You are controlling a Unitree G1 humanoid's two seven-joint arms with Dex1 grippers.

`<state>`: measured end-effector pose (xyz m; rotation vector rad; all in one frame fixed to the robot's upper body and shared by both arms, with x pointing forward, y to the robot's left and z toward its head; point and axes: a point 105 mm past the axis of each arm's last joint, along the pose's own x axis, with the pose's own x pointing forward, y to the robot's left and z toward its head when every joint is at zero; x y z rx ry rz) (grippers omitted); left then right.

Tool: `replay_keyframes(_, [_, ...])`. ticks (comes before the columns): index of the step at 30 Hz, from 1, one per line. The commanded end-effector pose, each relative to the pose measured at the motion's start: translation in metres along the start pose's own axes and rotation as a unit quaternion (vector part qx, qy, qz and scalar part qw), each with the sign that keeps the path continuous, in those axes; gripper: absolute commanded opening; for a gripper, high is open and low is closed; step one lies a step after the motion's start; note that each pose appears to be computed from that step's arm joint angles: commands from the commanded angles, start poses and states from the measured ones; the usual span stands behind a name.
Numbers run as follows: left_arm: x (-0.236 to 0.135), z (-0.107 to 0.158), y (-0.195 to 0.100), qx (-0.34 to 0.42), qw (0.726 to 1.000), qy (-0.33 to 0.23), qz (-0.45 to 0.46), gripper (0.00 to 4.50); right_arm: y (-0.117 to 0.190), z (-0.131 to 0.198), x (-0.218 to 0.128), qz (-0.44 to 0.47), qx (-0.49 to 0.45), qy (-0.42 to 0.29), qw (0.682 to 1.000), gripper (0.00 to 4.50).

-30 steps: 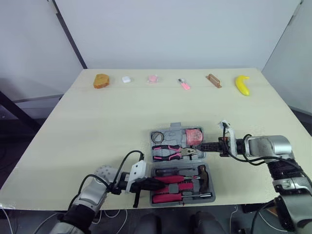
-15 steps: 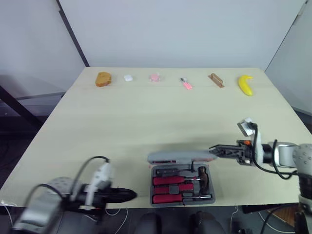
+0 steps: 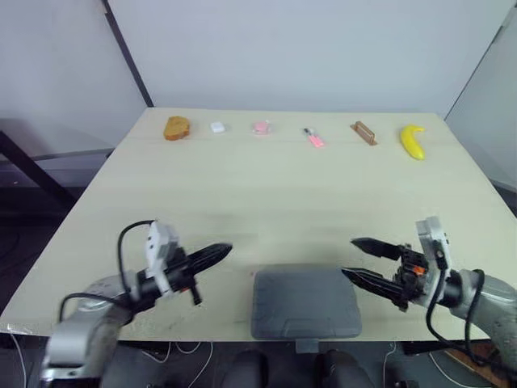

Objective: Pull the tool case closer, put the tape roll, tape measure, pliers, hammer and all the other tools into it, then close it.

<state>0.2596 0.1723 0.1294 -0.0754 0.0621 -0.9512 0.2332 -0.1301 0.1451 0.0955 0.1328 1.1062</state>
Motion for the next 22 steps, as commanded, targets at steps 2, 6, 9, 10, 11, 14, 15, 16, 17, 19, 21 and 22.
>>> replay_keyframes(2, [0.009, 0.009, -0.005, -0.006, 1.000, 0.000, -0.025, 0.41, -0.024, -0.015, -0.009, -0.005, -0.128, 0.054, 0.990, 4.50])
replay_keyframes(6, [0.000, 0.003, -0.004, -0.024, 0.998, 0.010, -0.057, 1.47, -0.035, -0.027, -0.034, 0.015, -0.157, 0.084, 0.984, 4.50])
replay_keyframes(9, [-0.017, -0.006, 0.004, -0.028, 0.998, 0.031, -0.046, 2.65, -0.037, -0.026, -0.060, 0.008, -0.165, 0.089, 0.982, 4.50])
replay_keyframes(10, [-0.025, -0.010, 0.007, -0.030, 0.998, 0.040, -0.038, 3.16, -0.038, -0.026, -0.071, 0.000, -0.164, 0.093, 0.982, 4.50])
replay_keyframes(11, [-0.032, -0.014, 0.009, -0.033, 0.998, 0.048, -0.028, 3.65, -0.038, -0.027, -0.083, -0.009, -0.160, 0.099, 0.982, 4.50])
replay_keyframes(14, [-0.050, -0.026, 0.018, -0.035, 0.997, 0.073, 0.008, 4.43, -0.037, -0.030, -0.108, -0.030, -0.155, 0.111, 0.981, 4.50])
replay_keyframes(15, [-0.058, -0.032, 0.020, -0.043, 0.995, 0.083, 0.019, 4.43, -0.037, -0.030, -0.118, -0.045, -0.150, 0.113, 0.981, 4.50])
replay_keyframes(16, [-0.064, -0.036, 0.021, -0.050, 0.994, 0.089, 0.025, 4.43, -0.037, -0.030, -0.124, -0.055, -0.147, 0.114, 0.981, 4.50])
replay_keyframes(17, [-0.069, -0.038, 0.023, -0.053, 0.994, 0.093, 0.034, 4.43, -0.036, -0.029, -0.130, -0.065, -0.145, 0.115, 0.981, 4.50])
replay_keyframes(19, [-0.076, -0.044, 0.024, -0.043, 0.992, 0.107, 0.050, 4.43, -0.034, -0.028, -0.138, -0.080, -0.140, 0.112, 0.981, 4.50])
replay_keyframes(21, [-0.081, -0.048, 0.025, -0.049, 0.991, 0.109, 0.058, 4.43, -0.032, -0.029, -0.146, -0.093, -0.136, 0.114, 0.980, 4.50])
replay_keyframes(22, [-0.082, -0.050, 0.025, -0.049, 0.991, 0.110, 0.061, 4.43, -0.031, -0.031, -0.149, -0.097, -0.134, 0.114, 0.980, 4.50])
